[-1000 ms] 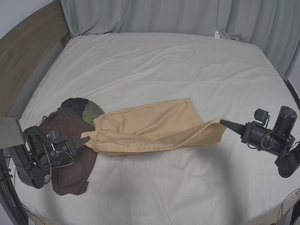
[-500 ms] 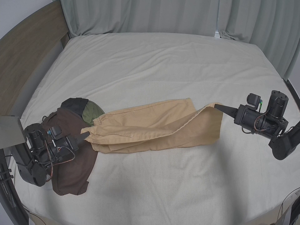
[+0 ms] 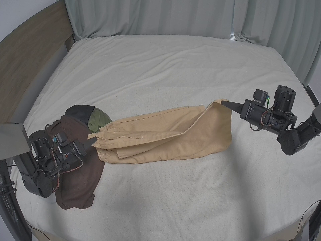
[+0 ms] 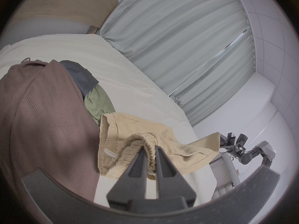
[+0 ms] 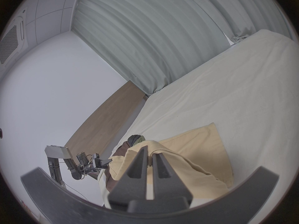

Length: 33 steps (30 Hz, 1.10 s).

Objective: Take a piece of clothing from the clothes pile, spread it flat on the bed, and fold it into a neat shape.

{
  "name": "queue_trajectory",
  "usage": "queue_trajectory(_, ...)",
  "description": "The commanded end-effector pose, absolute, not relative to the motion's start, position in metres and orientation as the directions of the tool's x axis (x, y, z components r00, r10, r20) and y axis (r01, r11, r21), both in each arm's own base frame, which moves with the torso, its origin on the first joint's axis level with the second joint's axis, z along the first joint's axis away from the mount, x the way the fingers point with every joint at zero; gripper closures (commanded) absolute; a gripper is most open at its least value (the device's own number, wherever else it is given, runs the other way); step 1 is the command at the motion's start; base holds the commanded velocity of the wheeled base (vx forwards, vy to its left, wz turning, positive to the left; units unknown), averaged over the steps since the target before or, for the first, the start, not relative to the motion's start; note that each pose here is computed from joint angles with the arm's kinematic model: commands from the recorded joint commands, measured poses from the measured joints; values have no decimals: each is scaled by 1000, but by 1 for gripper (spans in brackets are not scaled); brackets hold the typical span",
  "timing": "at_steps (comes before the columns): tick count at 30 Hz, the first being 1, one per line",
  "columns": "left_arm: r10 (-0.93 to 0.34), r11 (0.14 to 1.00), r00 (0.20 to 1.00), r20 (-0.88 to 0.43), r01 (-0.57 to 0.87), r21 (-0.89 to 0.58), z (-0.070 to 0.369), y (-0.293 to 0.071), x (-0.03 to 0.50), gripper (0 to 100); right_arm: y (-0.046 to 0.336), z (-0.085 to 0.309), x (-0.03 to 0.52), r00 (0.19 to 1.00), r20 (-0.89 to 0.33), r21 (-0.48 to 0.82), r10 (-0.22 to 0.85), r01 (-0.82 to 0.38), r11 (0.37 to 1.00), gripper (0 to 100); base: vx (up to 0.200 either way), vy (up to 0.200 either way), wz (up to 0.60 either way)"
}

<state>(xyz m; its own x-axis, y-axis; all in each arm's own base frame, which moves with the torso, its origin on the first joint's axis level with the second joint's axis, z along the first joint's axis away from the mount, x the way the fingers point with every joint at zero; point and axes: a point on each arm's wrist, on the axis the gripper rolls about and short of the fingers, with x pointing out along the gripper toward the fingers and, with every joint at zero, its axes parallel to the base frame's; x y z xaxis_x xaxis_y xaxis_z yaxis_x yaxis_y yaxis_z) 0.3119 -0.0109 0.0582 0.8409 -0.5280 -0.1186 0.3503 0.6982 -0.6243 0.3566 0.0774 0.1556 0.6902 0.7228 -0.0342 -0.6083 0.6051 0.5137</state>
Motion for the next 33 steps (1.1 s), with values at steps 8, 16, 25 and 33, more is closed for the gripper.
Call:
queue_trajectory(8,-492,679,864,-110,301,-670,53,-12,326,100,78,134,394,699,-43,520,713,-594,614,100,0,0,0)
queue_trajectory(16,-494,679,863,-108,305,-668,47,-14,336,100,72,126,410,714,-42,519,699,-582,626,100,0,0,0)
queue_trajectory(25,-473,662,878,-72,300,-687,42,-25,359,100,67,114,431,727,-36,521,686,-572,634,100,0,0,0)
queue_trajectory(33,-459,665,886,-70,290,-689,29,-29,375,100,69,107,442,726,-37,550,687,-559,620,100,0,0,0)
